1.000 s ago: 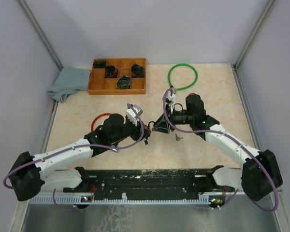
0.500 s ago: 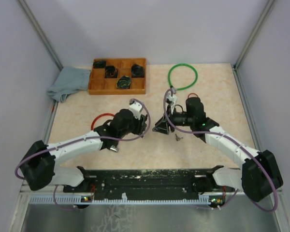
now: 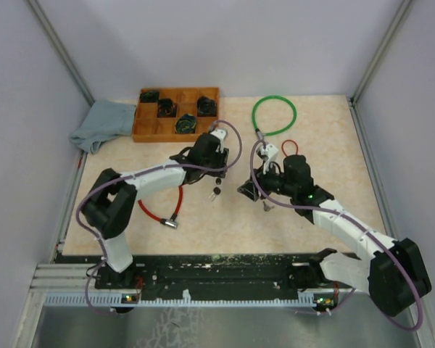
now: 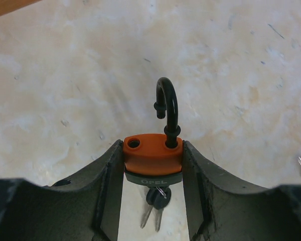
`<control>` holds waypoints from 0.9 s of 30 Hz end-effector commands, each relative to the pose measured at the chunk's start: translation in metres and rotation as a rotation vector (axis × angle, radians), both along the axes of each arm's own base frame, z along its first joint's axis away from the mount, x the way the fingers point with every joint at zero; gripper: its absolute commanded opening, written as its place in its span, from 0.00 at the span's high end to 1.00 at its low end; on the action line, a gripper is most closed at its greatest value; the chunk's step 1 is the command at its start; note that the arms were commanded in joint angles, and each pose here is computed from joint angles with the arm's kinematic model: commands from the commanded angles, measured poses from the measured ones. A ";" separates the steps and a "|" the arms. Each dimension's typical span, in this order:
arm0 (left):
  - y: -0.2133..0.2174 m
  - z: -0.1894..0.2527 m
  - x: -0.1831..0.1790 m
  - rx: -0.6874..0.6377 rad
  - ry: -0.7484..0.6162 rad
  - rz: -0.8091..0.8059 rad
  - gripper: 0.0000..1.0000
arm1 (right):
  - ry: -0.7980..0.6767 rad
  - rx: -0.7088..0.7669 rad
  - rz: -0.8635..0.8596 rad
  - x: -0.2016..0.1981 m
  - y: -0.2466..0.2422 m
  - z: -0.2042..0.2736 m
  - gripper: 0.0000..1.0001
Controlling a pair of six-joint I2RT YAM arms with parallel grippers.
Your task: Unlock with the key
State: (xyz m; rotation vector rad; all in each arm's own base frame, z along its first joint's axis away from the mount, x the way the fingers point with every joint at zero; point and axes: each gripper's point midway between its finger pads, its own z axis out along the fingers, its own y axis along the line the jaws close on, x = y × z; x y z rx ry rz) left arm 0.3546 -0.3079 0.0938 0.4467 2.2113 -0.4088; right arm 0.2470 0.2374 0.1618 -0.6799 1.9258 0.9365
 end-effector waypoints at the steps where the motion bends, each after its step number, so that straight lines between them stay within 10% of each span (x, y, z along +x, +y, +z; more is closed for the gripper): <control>1: 0.010 -0.026 0.028 0.082 0.146 0.086 1.00 | -0.110 0.004 -0.097 0.018 -0.012 0.019 0.52; 13: 0.093 -0.074 0.072 0.331 0.295 0.368 1.00 | -0.127 -0.020 -0.176 0.026 -0.023 0.016 0.50; 27: 0.106 -0.051 0.093 0.236 0.282 0.440 0.42 | -0.079 -0.057 -0.266 0.039 -0.032 0.006 0.49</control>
